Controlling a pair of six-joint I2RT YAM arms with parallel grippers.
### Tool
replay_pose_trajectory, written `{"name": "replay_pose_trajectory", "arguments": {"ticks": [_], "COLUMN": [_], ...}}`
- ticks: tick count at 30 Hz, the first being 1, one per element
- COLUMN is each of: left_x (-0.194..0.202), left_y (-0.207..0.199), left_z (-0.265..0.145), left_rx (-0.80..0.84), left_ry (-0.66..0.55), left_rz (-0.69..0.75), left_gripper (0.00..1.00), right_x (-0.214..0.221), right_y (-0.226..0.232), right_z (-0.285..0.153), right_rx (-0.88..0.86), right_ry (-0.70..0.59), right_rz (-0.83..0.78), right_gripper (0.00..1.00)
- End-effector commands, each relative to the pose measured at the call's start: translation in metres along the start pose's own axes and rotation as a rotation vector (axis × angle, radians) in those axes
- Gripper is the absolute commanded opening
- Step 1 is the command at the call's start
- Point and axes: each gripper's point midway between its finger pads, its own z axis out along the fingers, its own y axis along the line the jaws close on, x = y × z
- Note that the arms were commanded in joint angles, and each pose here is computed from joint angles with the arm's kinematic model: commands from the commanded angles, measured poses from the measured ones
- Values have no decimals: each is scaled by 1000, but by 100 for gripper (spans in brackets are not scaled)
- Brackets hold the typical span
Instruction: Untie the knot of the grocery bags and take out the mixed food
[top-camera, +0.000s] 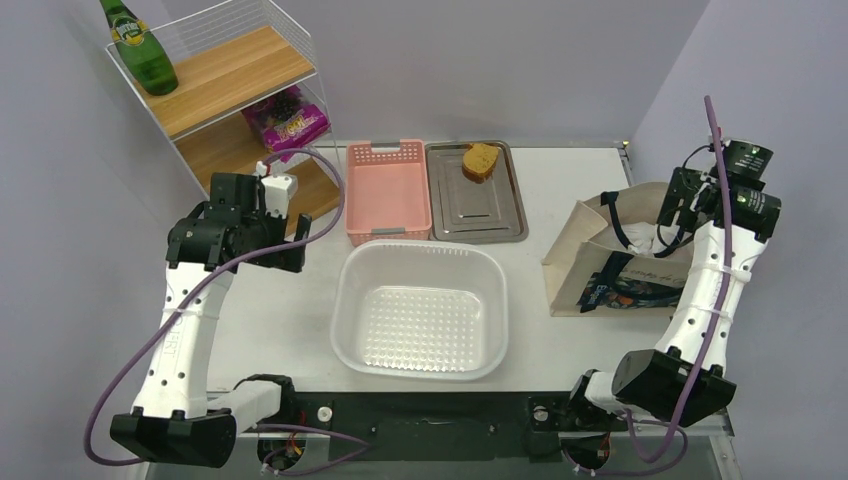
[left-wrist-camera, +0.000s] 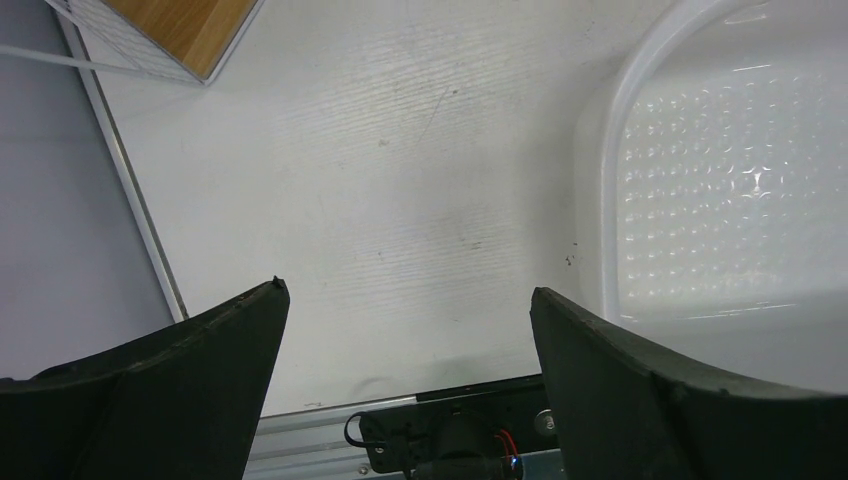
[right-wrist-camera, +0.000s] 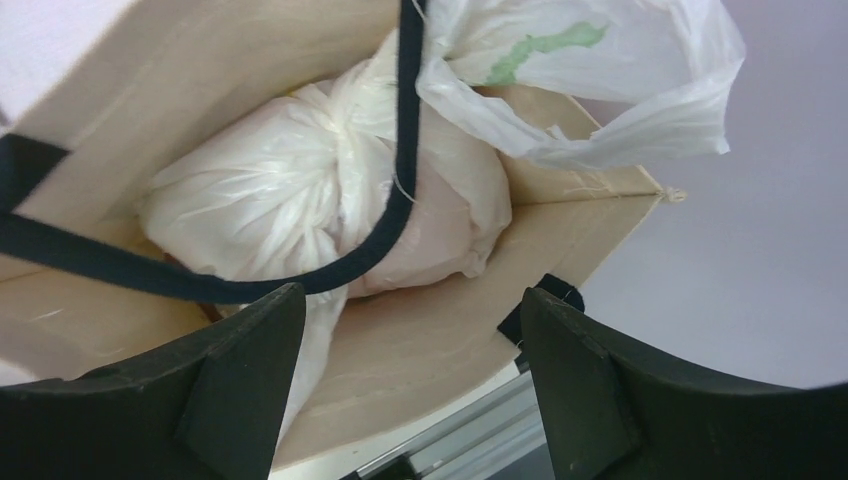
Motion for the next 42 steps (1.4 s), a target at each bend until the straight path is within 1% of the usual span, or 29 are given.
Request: {"name": "replay_pose_trajectory", "arguments": {"ticks": [1,3,5,7,9,11,15,18,21,24,28,32,37,42], "left_x": [-30,-35,-41,-45,-46,-46,-44,-40,-37,-41,-48,-51,-51,-49], "left_y": [-6,-10,-14,-18,-21,-25,-29,-30,-33,-31,-33,-38,-41,-42], "left_z": [-11,-12,-15,-15,-15,-14,-15,-16,-16,-16,-18,-17,-16,-14], "left_rx": [20,32,46,64,78,84,75,70,77,43,27,22,12,6], "left_ry": [-72,-76,-89,-93,-90,-84,-86,-83,-77,-76,-73,-71,-64,-60], "left_rz": [33,47,55,57,64,82,123,141,164,194,227,252,282,300], "left_gripper": [91,91,91,91,91,91,91,91,91,91,91,91,91,91], "right_x": [2,4,3,-1,-10,-16,-22,-23,-20,-16,-10,-7,-8,-7], "right_y": [-23,-24,-18,-6,18,34,62,73,87,99,101,106,110,115], "right_z": [18,27,28,22,10,-2,-10,-5,3,12,31,48,55,49], "right_rx": [66,34,-33,-109,-225,-269,-267,-240,-208,-170,-99,-75,-81,-155], "right_ry": [-23,-32,-57,-100,-165,-206,-231,-229,-230,-250,-255,-285,-330,-346], "right_rz": [-5,-2,-5,-10,-29,-79,-207,-251,-300,-348,-376,-386,-392,-387], "right_gripper": [72,67,63,62,61,61,62,65,72,73,73,73,73,73]}}
